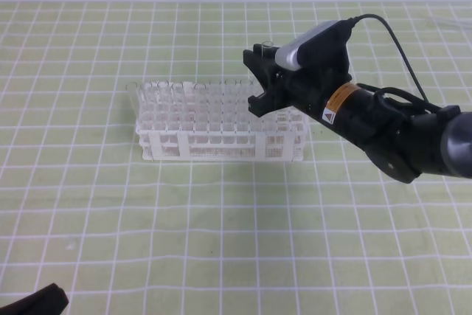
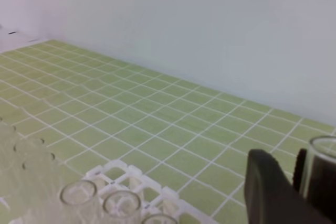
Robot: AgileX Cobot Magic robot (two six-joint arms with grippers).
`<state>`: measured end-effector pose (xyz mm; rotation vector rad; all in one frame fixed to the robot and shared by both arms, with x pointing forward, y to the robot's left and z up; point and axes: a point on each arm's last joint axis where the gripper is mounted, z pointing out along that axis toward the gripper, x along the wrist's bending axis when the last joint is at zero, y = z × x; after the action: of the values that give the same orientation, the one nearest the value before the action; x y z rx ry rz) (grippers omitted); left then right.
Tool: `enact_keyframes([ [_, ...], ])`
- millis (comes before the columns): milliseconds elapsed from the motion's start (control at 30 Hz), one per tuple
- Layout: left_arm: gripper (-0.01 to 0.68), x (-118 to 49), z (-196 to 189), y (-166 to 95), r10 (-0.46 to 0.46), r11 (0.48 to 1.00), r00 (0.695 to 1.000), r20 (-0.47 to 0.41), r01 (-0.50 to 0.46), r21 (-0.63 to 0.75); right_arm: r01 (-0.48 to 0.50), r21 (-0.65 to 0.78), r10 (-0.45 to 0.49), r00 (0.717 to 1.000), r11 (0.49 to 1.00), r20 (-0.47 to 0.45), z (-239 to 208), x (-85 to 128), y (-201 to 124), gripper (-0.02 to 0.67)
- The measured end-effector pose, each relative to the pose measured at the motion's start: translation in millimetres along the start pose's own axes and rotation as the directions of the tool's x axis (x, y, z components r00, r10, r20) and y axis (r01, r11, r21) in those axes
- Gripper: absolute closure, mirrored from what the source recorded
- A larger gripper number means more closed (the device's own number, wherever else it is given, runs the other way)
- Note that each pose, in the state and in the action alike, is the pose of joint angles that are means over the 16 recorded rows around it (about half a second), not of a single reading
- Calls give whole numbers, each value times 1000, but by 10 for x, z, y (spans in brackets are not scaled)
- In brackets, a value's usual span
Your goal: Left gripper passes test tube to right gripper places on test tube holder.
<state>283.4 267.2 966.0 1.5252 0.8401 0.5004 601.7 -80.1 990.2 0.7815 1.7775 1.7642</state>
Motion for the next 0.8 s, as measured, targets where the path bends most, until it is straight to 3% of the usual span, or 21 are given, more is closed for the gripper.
enact_keyframes([
  [567,676,-1,-1,7,-1,1000,1000,0,1,1,19,-2,-19,1000,1000,4,0,-3,2,563],
  [800,676,0,-1,4,-1,1000,1000,0,1,0,22,1,-22,1000,1000,1,0,-1,0,532],
])
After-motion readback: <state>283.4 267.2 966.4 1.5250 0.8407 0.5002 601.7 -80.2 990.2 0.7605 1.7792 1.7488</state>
